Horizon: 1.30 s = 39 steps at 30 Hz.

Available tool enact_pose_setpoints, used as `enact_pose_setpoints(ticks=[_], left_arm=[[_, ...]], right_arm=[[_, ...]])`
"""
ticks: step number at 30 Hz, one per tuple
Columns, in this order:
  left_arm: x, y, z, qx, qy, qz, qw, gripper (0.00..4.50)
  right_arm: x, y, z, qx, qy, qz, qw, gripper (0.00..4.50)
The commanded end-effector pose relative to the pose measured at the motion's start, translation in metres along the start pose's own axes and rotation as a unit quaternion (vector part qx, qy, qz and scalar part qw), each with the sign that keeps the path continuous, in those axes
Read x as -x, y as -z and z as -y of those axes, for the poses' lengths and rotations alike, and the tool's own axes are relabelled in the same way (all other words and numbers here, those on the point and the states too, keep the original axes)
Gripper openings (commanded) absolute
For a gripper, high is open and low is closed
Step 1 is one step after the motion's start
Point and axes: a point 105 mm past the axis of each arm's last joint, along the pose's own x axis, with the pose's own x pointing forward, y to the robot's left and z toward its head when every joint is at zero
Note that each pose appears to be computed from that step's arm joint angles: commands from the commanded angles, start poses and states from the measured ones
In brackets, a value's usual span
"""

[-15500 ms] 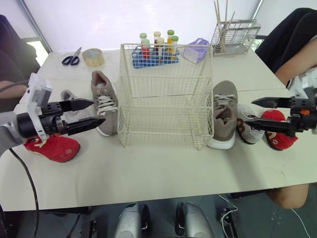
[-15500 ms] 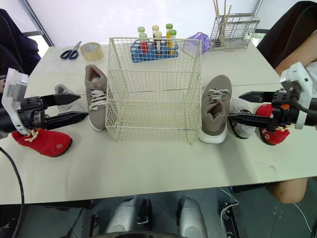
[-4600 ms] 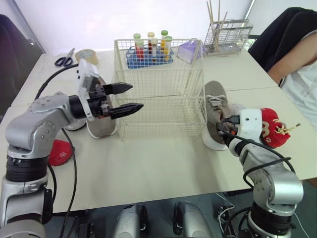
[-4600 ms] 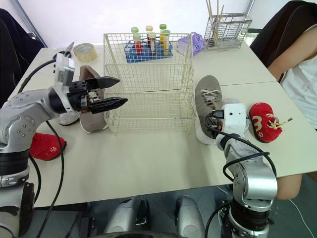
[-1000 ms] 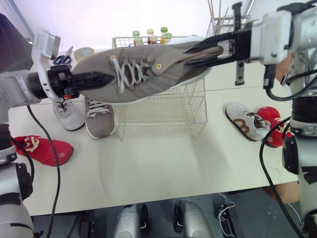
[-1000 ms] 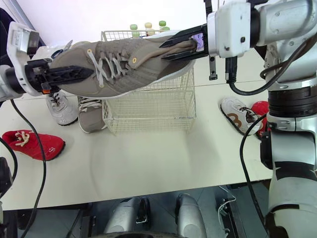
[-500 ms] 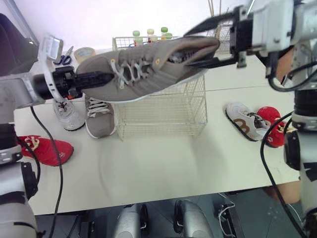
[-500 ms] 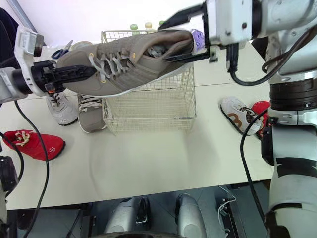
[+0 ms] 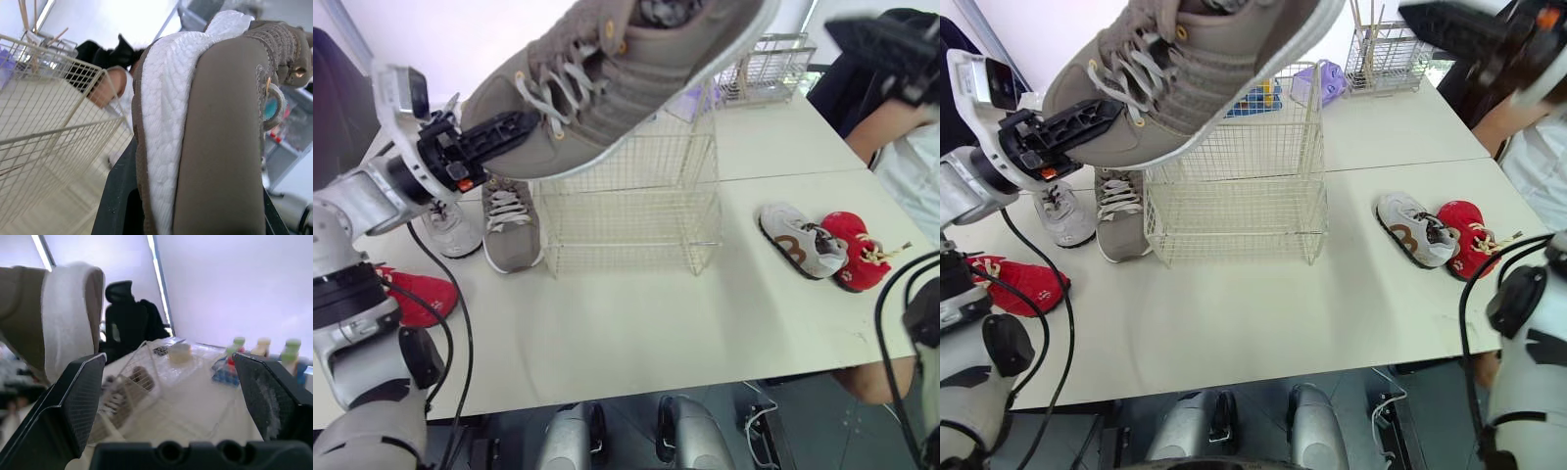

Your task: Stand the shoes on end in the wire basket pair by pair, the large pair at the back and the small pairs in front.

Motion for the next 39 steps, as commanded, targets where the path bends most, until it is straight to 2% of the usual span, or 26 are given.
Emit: enact_pose_setpoints(ticks=[1,9,18,22,27,39], left_arm=[[-0.006,-0.015,0.020,-0.020,0.036,0.054,0.998,0.74],[-0.023,-0.005,0.021,0.015,0.044,0.082,0.996,0.74],[-0.027,0.007,0.021,0.038,0.038,0.078,0.996,0.74],[-0.024,0.015,0.012,0.047,0.017,0.071,0.996,0.74],[-0.022,0.028,0.003,0.056,-0.005,0.058,0.997,0.74],[-0.029,0.040,0.008,0.058,0.004,0.037,0.998,0.74]], right_arm=[[-0.012,0.006,-0.028,-0.002,-0.040,0.029,0.999,4.46],[-0.054,0.024,-0.050,0.004,-0.079,0.065,0.995,4.46],[-0.079,0.020,-0.057,0.024,-0.110,0.086,0.990,4.46],[-0.084,0.012,-0.064,0.026,-0.135,0.100,0.986,4.46],[-0.089,0.008,-0.069,0.019,-0.156,0.098,0.983,4.46],[-0.110,0.026,-0.071,0.011,-0.159,0.062,0.985,4.46]])
